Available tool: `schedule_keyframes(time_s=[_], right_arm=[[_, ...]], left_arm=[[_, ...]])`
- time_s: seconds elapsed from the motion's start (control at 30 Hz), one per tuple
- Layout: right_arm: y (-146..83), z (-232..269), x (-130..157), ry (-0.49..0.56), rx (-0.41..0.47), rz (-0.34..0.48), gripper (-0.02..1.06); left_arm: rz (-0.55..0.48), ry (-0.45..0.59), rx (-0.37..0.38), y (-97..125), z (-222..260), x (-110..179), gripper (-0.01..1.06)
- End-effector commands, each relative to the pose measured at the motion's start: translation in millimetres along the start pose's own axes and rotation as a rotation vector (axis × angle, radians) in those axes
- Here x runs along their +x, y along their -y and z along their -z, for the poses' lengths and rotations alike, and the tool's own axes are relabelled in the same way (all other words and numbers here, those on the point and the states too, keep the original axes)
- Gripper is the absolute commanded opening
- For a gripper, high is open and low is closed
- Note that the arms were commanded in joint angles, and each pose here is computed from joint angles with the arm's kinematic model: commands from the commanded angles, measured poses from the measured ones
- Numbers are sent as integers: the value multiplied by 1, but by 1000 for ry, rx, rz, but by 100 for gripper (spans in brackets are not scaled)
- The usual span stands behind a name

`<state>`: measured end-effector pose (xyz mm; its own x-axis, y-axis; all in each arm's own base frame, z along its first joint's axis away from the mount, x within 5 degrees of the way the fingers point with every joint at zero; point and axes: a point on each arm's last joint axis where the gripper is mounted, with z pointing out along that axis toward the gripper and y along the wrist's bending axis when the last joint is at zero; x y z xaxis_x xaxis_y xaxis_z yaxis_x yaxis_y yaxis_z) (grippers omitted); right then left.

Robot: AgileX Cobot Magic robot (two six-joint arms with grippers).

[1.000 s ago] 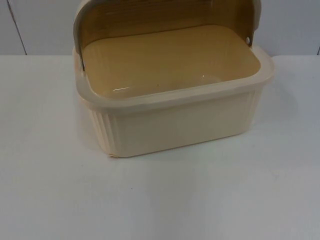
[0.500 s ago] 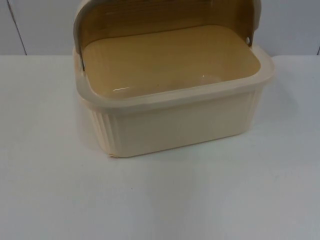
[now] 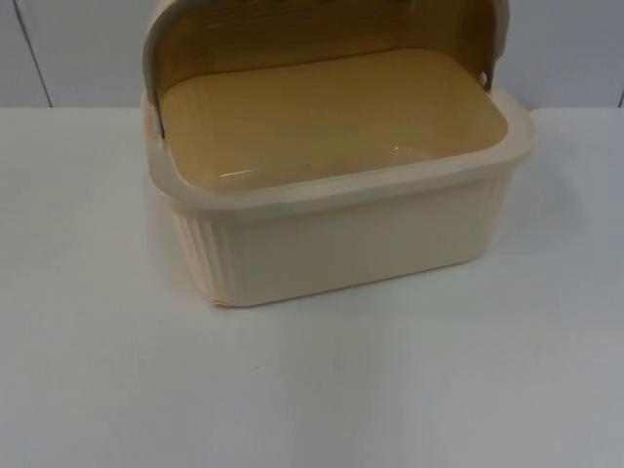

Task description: Open the box lid with the left hand, place the block into the box with the right hand, then close the box lid with the left hand.

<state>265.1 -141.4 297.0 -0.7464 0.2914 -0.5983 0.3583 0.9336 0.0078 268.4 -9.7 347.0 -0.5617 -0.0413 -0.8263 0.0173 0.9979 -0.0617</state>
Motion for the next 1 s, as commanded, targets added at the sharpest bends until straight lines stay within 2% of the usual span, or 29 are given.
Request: schedule_keyframes(time_s=[0.0,0.27,0.4,0.63,0.7,0.77,0.8,0.9,0.97], right_arm=[[4,-13,-1,-2,6,20,105],[9,-63,5,-79,1,34,105],[11,-101,16,-155,-10,25,105],[13,-137,29,-212,-10,22,105],[12,-148,34,-235,-14,45,105],[5,-159,39,-267,-21,107,105],[5,-159,39,-267,-21,107,105],[-12,-170,43,-283,-35,170,105],[-18,-172,43,-280,-36,182,105]], left_arm=[[17,-6,-2,-1,0,2,41],[8,-6,-6,-2,0,2,41],[1,-6,-10,-2,0,2,41],[-1,-6,-11,-2,0,2,41],[-1,-6,-11,-2,0,2,41],[-1,-6,-11,-2,0,2,41],[-1,-6,-11,-2,0,2,41],[-1,-6,-11,-2,0,2,41],[-1,-8,-11,-2,0,2,41]])
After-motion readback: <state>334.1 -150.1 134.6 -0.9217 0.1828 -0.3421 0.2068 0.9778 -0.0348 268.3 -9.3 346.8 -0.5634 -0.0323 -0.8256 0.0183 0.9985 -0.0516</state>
